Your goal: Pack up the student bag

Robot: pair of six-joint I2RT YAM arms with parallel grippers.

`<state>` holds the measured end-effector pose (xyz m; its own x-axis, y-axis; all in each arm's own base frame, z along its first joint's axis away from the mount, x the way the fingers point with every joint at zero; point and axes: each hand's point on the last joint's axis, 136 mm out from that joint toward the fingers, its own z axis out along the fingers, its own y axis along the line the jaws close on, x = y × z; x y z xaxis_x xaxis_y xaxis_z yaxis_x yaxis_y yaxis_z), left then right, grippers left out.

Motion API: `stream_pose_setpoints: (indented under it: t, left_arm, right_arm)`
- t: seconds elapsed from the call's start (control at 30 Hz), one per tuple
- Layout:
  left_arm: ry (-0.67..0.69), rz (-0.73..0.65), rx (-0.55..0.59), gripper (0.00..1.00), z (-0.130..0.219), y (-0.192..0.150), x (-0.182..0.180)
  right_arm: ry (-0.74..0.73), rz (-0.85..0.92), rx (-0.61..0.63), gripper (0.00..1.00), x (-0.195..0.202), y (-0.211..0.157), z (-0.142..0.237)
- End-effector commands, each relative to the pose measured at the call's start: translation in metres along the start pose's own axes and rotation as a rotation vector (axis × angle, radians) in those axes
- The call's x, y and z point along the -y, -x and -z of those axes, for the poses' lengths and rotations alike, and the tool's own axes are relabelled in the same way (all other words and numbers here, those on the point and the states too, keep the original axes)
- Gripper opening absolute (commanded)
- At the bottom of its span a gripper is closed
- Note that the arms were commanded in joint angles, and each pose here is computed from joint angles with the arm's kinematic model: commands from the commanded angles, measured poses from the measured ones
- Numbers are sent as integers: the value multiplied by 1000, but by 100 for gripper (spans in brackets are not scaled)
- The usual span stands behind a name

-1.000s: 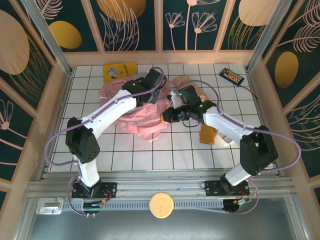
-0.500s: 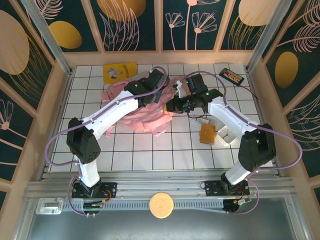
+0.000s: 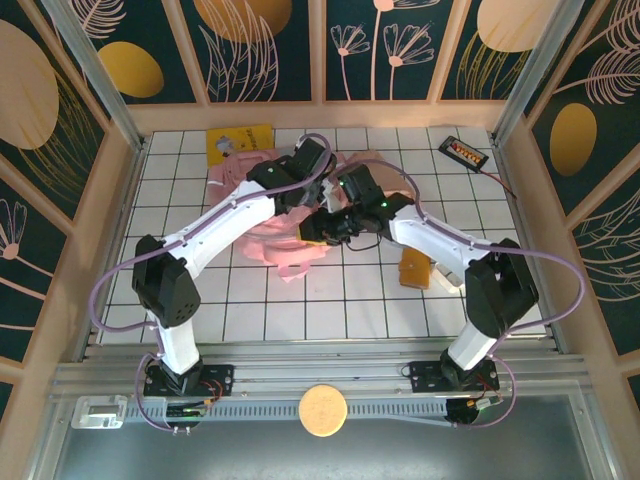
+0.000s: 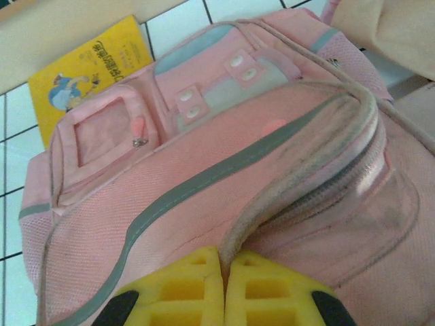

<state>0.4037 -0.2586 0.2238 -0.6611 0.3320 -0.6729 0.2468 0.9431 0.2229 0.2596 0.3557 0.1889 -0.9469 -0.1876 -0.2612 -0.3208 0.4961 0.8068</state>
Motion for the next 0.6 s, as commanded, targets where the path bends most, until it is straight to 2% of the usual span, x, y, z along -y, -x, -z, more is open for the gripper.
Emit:
stream_pose_setpoints:
  t: [0.0,0.07,0.2,0.43,0.57]
  left_arm:
    - [-119,48,210,0,32,36,8]
    - [-156,0,250,0,41,30,7]
    - [-176,-35,277,0,52,19,-5]
    - [-213,-37,304,0,60,20,-13]
    - [-233,-47,335,0,70,24,-15]
  right_arm:
    - [140,87,125,56,-37,15,34]
    - [142,54,189,62,-29,23,52]
    - [97,0,262,63,-6,37,78]
    - [-28,-66,240,63,37,38,83]
    - [-30,-88,247,64,46,37,80]
